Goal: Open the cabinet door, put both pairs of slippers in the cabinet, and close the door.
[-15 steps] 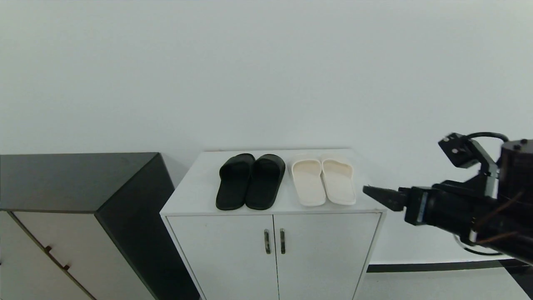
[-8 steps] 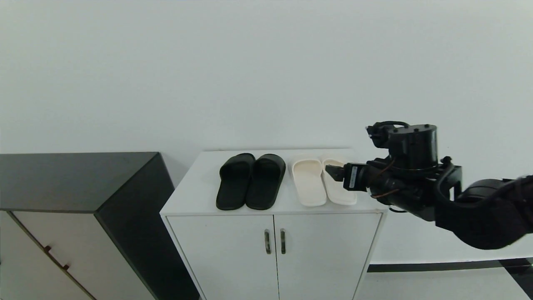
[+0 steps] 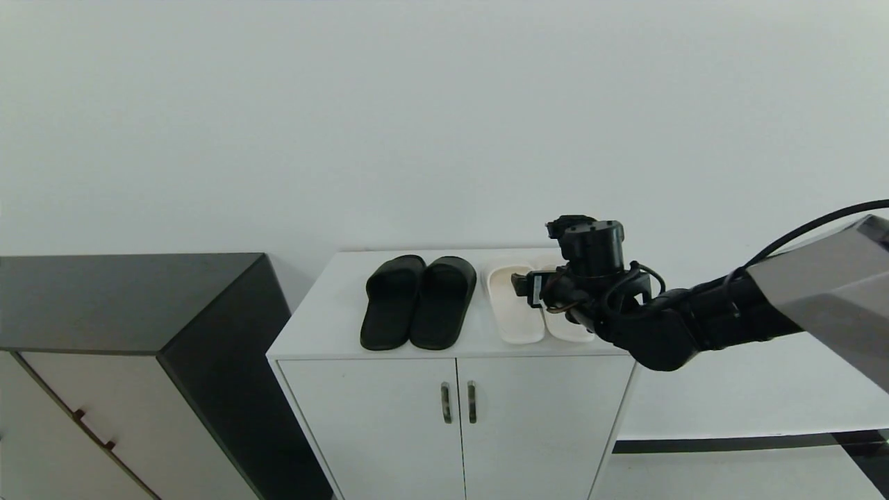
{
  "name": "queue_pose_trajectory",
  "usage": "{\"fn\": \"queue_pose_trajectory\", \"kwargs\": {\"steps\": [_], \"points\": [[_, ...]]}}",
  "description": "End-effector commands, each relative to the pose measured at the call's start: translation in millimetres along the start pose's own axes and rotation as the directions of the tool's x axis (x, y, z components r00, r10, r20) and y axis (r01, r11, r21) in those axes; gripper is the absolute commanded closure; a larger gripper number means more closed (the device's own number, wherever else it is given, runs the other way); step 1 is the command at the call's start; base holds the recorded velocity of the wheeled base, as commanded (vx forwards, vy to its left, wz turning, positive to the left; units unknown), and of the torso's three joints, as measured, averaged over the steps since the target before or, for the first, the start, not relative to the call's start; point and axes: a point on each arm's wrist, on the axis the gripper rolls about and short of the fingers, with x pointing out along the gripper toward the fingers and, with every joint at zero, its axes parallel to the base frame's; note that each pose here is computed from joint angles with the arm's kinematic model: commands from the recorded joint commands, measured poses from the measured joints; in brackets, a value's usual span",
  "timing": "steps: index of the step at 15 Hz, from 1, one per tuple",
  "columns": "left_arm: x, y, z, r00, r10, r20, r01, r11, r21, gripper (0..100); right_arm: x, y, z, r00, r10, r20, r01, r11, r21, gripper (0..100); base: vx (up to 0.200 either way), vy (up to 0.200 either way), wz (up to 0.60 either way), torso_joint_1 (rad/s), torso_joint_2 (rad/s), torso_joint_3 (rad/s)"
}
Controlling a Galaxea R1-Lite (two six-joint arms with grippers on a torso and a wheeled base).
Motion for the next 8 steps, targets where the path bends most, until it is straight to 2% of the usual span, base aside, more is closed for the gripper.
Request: {"fn": "queue_pose_trajectory", "kwargs": {"steps": [1,3,8], "points": [[0,0.0,0.1,1.000,0.000,-0.001,0.000,1.000,-0.006,100,29,6,-18,1.000,-0.022,-0.014,0.021,1.000,-0.022,0,0.000,0.000,0.00,0.000,0.00,0.000],[0,0.0,0.1,1.000,0.000,-0.001,0.000,1.000,-0.006,100,41,9,-23,0.999,-0.052,-0.001,0.052,0.998,-0.027,0,0.000,0.000,0.00,0.000,0.00,0.000],[0,0.0,0.1,1.000,0.000,-0.001,0.000,1.000,-0.006,100,50,-4,-20,0.996,-0.084,0.007,0.085,0.996,-0.017,0,0.000,0.000,0.00,0.000,0.00,0.000]]}}
